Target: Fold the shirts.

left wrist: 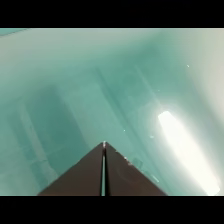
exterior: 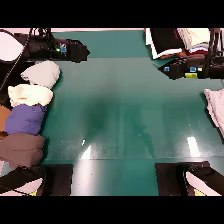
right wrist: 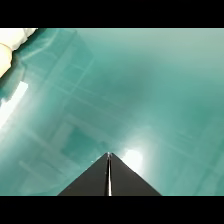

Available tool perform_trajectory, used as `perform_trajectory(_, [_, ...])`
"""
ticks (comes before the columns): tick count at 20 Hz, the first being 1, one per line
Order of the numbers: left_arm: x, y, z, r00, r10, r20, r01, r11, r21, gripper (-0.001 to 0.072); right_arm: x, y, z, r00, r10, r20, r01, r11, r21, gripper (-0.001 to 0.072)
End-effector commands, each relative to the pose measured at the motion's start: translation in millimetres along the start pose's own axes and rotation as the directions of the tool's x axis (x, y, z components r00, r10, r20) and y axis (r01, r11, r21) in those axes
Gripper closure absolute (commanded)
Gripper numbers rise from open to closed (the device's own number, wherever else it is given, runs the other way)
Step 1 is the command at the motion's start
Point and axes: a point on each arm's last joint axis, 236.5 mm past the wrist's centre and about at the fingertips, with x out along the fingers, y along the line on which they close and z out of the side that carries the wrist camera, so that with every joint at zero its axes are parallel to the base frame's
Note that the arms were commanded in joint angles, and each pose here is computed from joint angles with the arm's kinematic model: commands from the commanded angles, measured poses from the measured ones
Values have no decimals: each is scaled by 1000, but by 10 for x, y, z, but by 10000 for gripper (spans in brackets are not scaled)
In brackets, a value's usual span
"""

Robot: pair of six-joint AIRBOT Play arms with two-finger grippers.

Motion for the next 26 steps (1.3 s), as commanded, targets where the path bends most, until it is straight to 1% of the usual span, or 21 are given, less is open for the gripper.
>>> perform_trajectory(1, [-4,-3,6,1000,0,2,0,1000,1,683,-1,12,10,1000,2,4,-2,1000,-2,693])
perform_trajectory(10, [-4,-5,6,1000,-1,2,1,1000,-1,683,-1,9,19,1000,1,8,-1,1000,-2,693])
perform_trajectory(12, [-6,-48,93,999,-19,39,20,1000,-12,683,0,9,19,1000,1,8,-1,1000,-2,693])
perform_trajectory(13, [-11,16,189,997,7,80,-9,1000,18,682,-1,10,18,1000,1,8,-1,1000,-2,693])
perform_trajectory(14, [-31,191,265,991,73,110,-80,995,64,538,-1,10,14,1000,1,6,-1,1000,-2,693])
perform_trajectory(15, [-53,416,306,980,151,125,-163,983,89,144,-1,11,11,1000,1,5,-1,1000,-2,693])
perform_trajectory(16, [-84,763,303,958,259,121,-268,961,69,35,-1,12,12,1000,2,5,-2,1000,-2,693])
perform_trajectory(18, [-150,1516,124,896,442,40,-443,896,23,37,-1,11,12,1000,1,5,-1,1000,-2,693])
perform_trajectory(20, [-170,2215,-198,835,544,-86,-548,836,-34,37,0,10,12,1000,1,5,-1,1000,-2,693])
perform_trajectory(23, [-137,3150,-727,748,618,-242,-653,750,-106,37,0,10,11,1000,1,4,-1,1000,-2,693])
perform_trajectory(26, [14,3831,-1357,681,624,-382,-711,689,-142,37,0,16,-5,1000,4,-2,-4,1000,-2,693])
